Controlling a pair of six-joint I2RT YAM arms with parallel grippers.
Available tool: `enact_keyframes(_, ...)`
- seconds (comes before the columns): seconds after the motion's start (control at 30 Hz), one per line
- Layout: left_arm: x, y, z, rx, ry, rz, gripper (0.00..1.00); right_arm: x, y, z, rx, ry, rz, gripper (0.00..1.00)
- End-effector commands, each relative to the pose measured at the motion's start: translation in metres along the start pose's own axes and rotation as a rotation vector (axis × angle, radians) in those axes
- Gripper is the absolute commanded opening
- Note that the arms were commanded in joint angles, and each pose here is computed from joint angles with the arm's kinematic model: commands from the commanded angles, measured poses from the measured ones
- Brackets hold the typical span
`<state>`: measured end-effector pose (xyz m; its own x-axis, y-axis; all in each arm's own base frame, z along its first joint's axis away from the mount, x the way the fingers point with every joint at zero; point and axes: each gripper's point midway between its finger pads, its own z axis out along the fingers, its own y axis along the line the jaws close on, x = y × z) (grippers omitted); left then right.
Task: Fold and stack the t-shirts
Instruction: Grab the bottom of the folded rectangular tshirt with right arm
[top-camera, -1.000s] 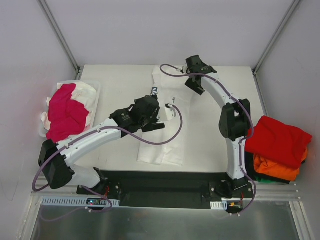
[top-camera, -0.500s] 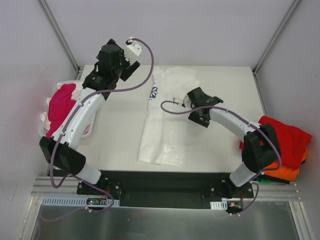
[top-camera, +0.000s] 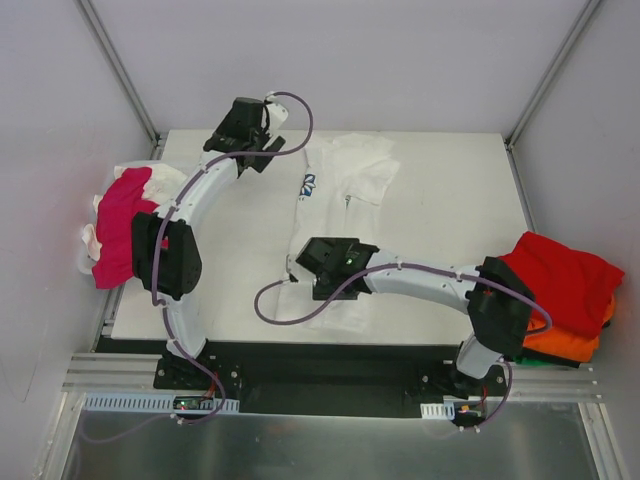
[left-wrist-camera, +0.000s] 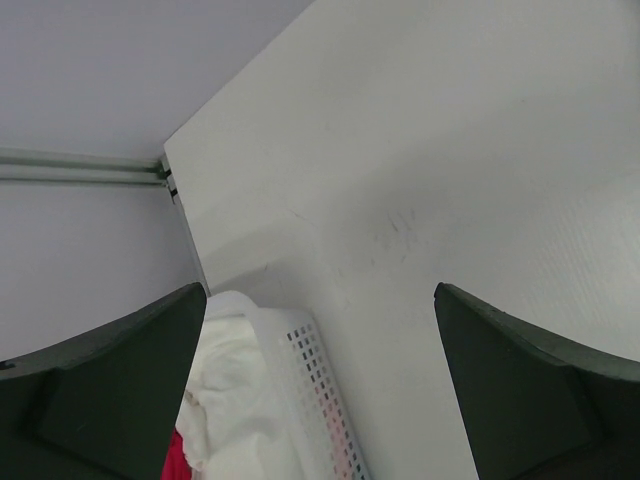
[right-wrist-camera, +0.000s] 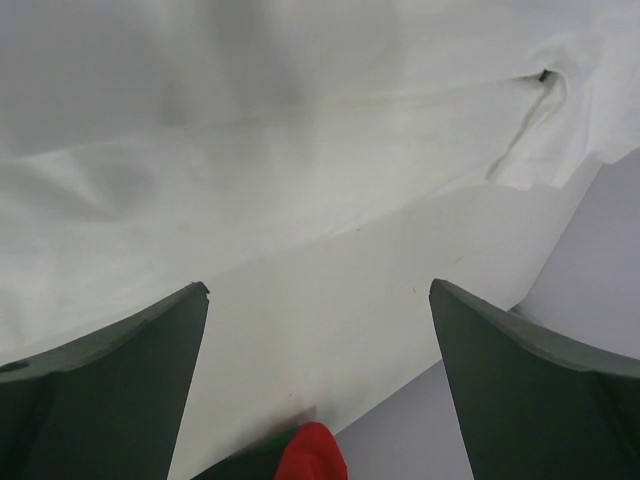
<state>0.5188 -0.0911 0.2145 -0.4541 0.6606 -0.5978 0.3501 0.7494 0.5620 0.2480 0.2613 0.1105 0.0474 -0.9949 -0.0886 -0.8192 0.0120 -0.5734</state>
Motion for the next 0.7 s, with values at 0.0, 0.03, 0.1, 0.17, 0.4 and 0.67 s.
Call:
enact_keyframes(0.0,-0.011,0.025,-0.013,-0.058,-0.049,-0.052,0.99,-0.027,0.037,-0.008,-0.066,-0.051,-0.055,0.97)
enact_keyframes(0.03,-0.006,0.021,-0.011,-0.05,-0.038,-0.049,0.99,-0.032,0.045,-0.007,-0.084,-0.06,-0.064,0.97)
enact_keyframes(0.1,-0.002,0.017,-0.008,-0.042,-0.028,-0.053,0.99,-0.044,0.064,-0.009,-0.118,-0.093,-0.095,0.98)
enact_keyframes(0.17,0.003,0.014,-0.006,-0.038,-0.016,-0.053,0.99,-0.05,0.078,-0.009,-0.146,-0.108,-0.116,0.99)
enact_keyframes(0.4,0.011,0.006,-0.006,-0.02,-0.005,-0.052,0.99,-0.064,0.112,-0.011,-0.184,-0.149,-0.186,0.99)
enact_keyframes(0.67,0.016,0.005,-0.006,-0.022,0.003,-0.046,0.99,-0.069,0.129,-0.003,-0.207,-0.172,-0.209,0.99)
